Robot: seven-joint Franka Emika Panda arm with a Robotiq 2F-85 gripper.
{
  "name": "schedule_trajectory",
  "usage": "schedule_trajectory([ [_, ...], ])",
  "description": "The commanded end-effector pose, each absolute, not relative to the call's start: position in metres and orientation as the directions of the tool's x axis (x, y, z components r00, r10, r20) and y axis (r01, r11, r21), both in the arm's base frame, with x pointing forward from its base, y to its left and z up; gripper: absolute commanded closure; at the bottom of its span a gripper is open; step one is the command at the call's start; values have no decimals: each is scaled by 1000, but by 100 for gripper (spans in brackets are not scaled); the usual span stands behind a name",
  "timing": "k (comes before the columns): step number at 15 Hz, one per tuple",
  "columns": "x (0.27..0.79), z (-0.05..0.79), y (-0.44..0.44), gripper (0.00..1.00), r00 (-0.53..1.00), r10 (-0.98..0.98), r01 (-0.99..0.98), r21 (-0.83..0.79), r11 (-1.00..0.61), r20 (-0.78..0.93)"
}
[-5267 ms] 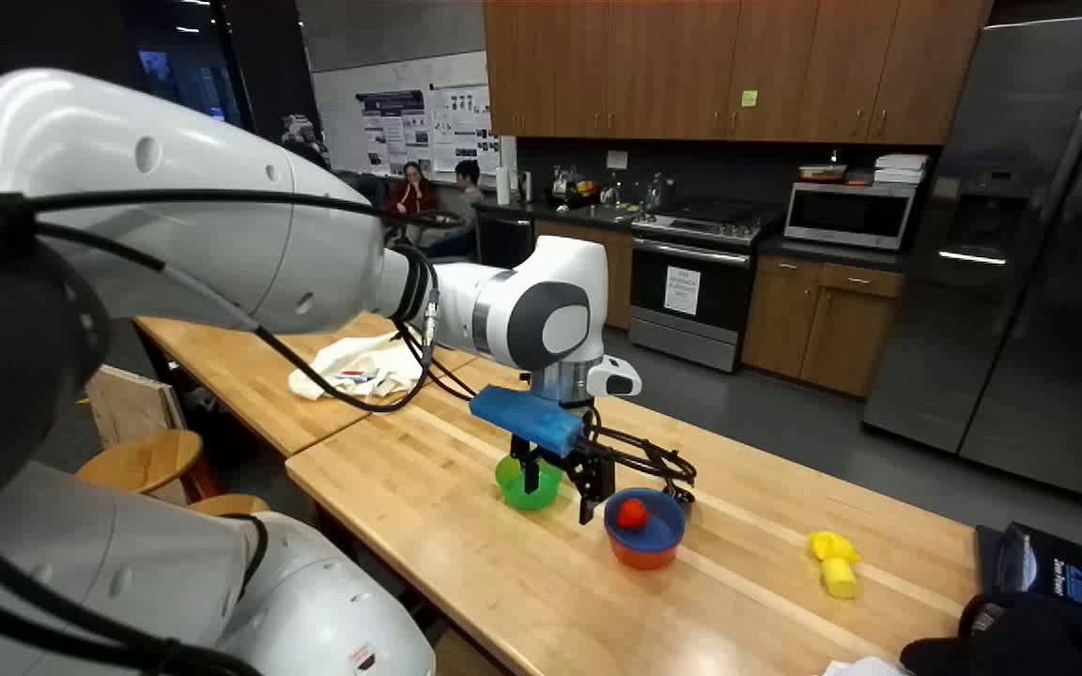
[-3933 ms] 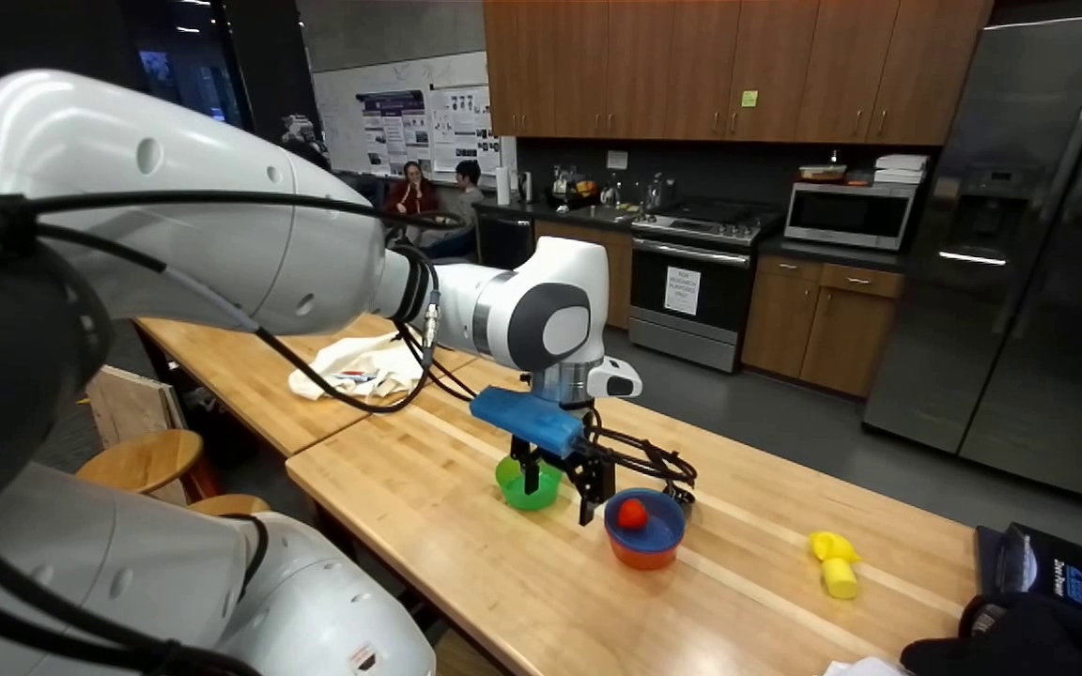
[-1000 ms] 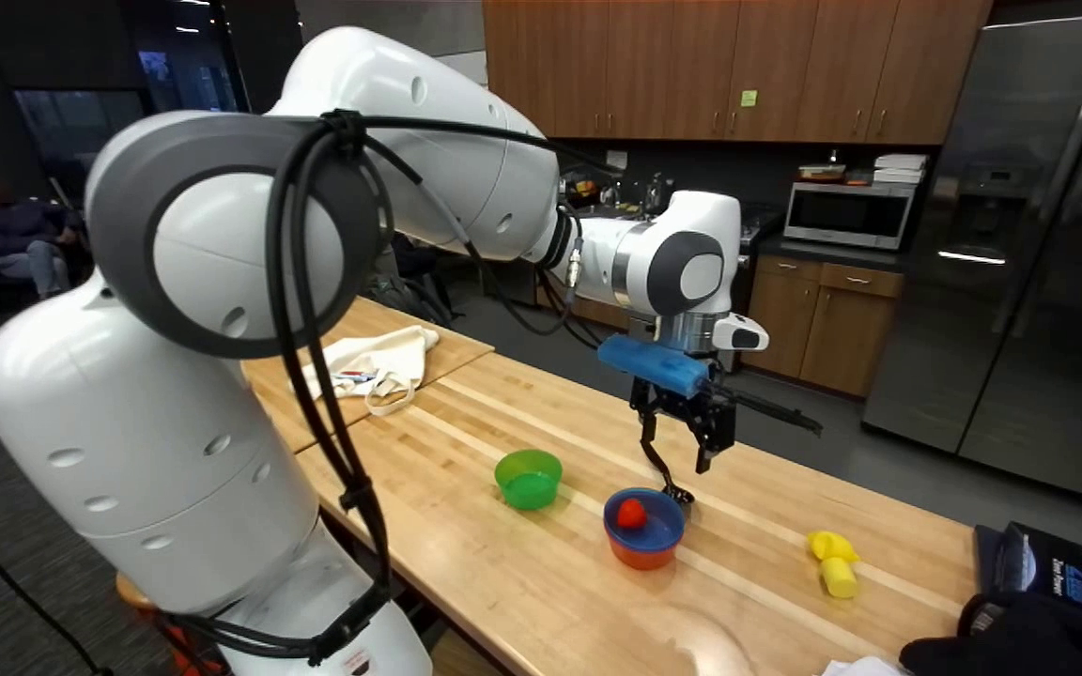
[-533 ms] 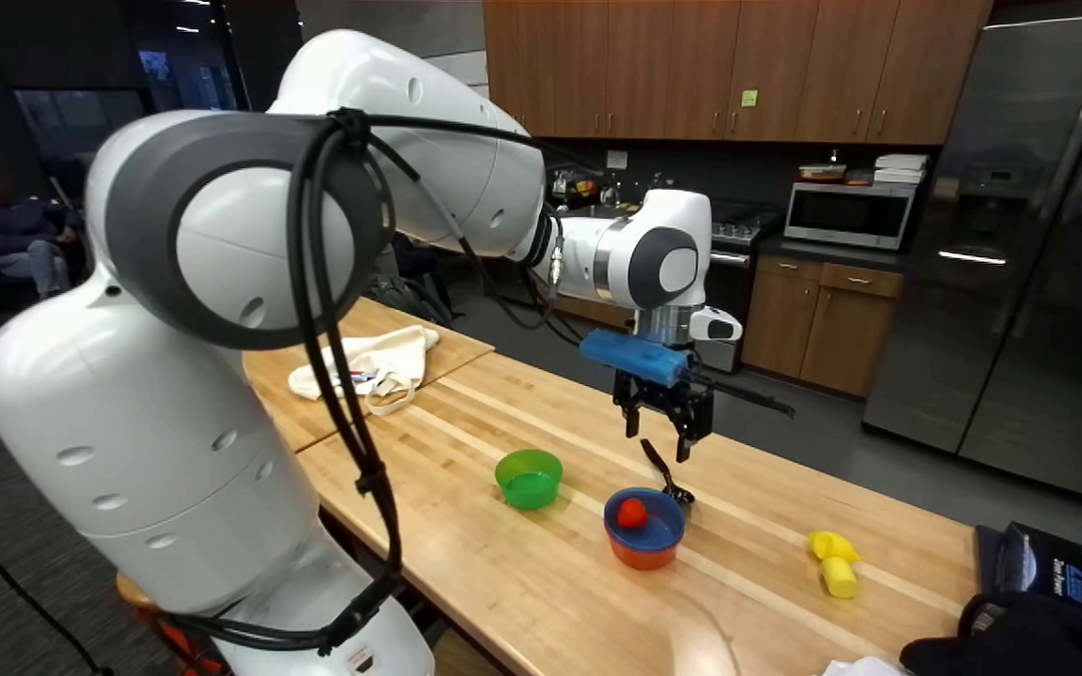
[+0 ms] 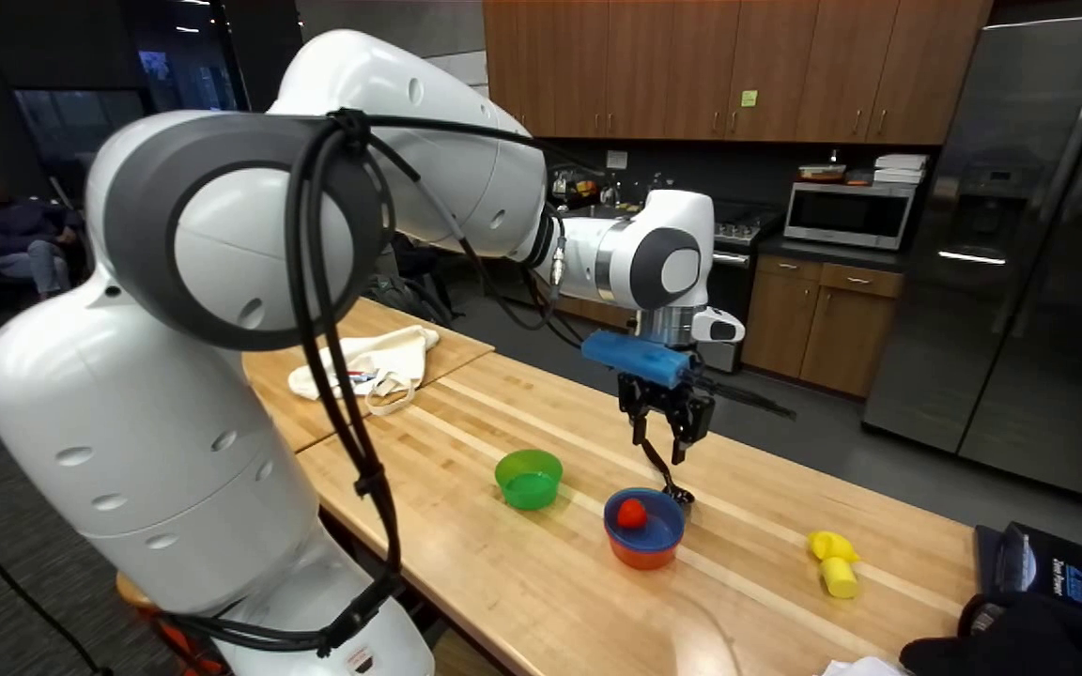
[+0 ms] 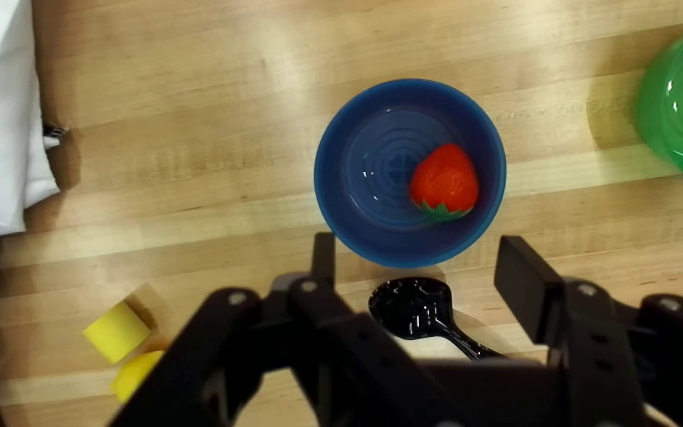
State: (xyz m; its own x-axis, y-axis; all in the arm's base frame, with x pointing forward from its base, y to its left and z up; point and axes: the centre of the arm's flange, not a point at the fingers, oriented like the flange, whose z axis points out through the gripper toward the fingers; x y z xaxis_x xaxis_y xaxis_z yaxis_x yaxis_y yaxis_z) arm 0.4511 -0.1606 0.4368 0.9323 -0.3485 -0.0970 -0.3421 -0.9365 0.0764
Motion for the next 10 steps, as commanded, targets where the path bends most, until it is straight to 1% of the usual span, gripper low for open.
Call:
schedule_trajectory([
  [1,451,438,-164,2,930,-354,-346,87,-934,-95],
  [2,451,437,-161,17,932,-349,-343,76,-936,-97],
  [4,451,437,-161,4,932,-349,-343,76,-936,-97],
  [5,451,437,-161,1,932,-349,-343,76,-936,-97],
  [10,455,427,-165,0,924,-363,-356,77,-931,-120],
])
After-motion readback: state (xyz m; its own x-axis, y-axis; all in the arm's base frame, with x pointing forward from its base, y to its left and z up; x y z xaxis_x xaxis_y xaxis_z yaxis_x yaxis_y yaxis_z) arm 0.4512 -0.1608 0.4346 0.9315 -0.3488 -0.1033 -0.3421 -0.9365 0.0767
